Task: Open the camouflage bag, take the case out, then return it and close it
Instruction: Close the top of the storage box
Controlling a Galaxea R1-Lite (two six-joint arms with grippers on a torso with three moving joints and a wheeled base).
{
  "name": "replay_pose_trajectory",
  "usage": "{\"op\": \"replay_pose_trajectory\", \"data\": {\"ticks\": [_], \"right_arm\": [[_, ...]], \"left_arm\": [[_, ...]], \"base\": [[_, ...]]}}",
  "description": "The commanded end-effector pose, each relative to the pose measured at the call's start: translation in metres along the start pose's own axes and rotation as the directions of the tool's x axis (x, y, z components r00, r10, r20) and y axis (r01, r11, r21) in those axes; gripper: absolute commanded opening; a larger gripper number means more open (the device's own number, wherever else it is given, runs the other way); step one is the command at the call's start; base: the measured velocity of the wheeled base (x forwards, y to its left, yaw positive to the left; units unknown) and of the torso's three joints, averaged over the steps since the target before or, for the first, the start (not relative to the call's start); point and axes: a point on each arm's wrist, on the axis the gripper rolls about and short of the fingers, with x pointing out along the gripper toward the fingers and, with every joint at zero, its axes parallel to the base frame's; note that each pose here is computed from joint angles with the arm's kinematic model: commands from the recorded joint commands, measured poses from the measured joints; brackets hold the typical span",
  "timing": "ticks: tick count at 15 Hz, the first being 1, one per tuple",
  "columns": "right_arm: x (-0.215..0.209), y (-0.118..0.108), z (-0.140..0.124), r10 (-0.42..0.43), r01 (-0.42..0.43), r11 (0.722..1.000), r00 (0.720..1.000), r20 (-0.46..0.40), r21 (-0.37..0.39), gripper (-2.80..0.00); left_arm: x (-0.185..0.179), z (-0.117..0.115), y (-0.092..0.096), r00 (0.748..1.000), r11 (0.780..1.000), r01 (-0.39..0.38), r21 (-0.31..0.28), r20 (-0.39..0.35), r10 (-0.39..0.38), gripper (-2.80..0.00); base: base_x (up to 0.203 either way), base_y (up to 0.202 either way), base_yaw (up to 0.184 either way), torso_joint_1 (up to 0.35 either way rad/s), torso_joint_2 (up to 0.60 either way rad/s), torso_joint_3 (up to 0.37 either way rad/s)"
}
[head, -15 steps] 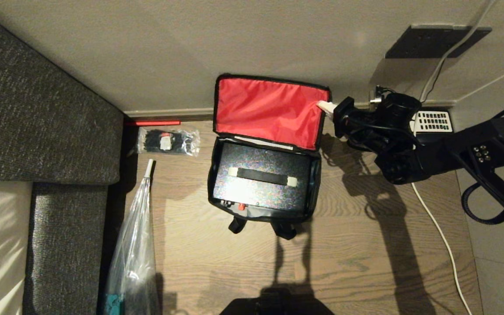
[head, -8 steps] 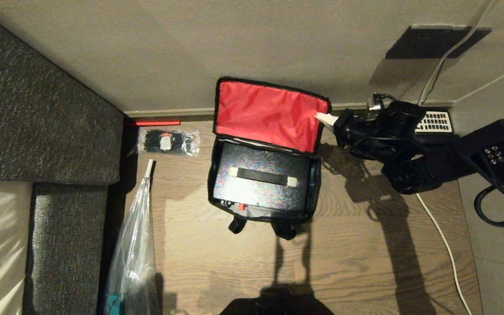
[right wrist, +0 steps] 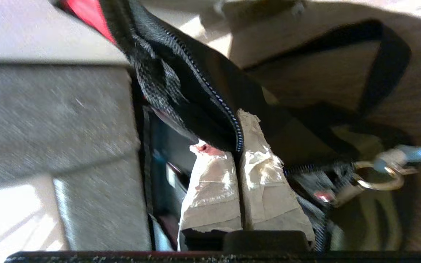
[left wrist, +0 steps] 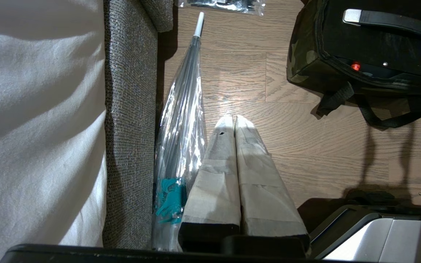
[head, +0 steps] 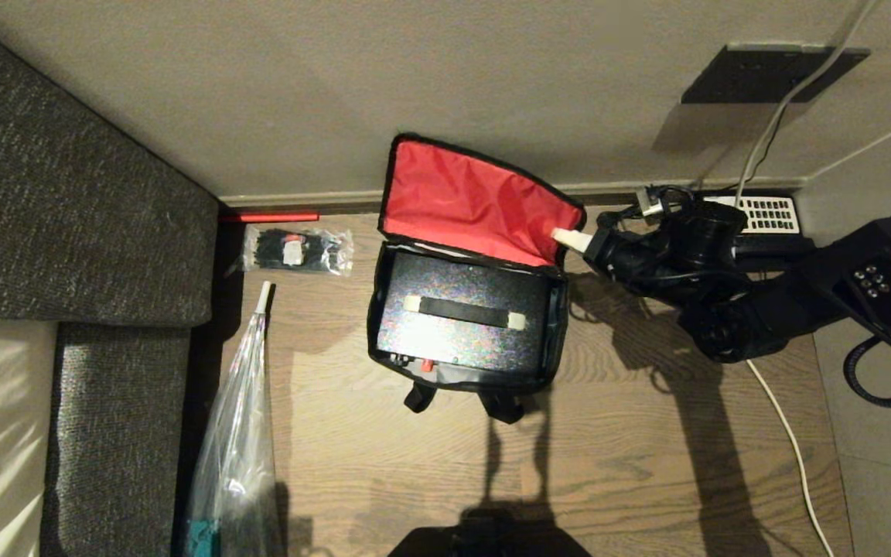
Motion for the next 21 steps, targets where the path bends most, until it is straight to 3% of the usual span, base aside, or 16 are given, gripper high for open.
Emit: {"op": "replay_pose_trajectory", "data": {"ticks": [1,6,10,21], "right_arm": [[-0.001,0.0,-0.002,0.002,-0.003,1.0,1.0,-0.006,-0.007,-2.8],[-0.007,0.001,-0.009,0.017,-0.023,0.99,0.999,-0.046,-0.139,-2.8],[-0.024,0.009,-0.019,0.091,-0.115,0.98,0.985,-0.149,-0.16,-2.8],[-0.054,0.014,-0.047,0.104,-0.171,0.955,0.958,-0.268,-0.243,-2.8]], "left_arm": [[0.0,-0.001,0.0,1.0,1.0,0.0,0.0,-0.001,0.0,-2.8],[0.0,-0.001,0.0,1.0,1.0,0.0,0.0,-0.001,0.0,-2.8],[0.0,-0.001,0.0,1.0,1.0,-0.002,0.0,-0.001,0.002,-2.8],[0.0,-0.001,0.0,1.0,1.0,-0.002,0.0,-0.001,0.002,-2.8]], "base": [[0.0,0.0,0.0,0.0,0.0,0.0],[0.0,0.0,0.0,0.0,0.0,0.0],[0.0,0.0,0.0,0.0,0.0,0.0],[0.0,0.0,0.0,0.0,0.0,0.0]]}}
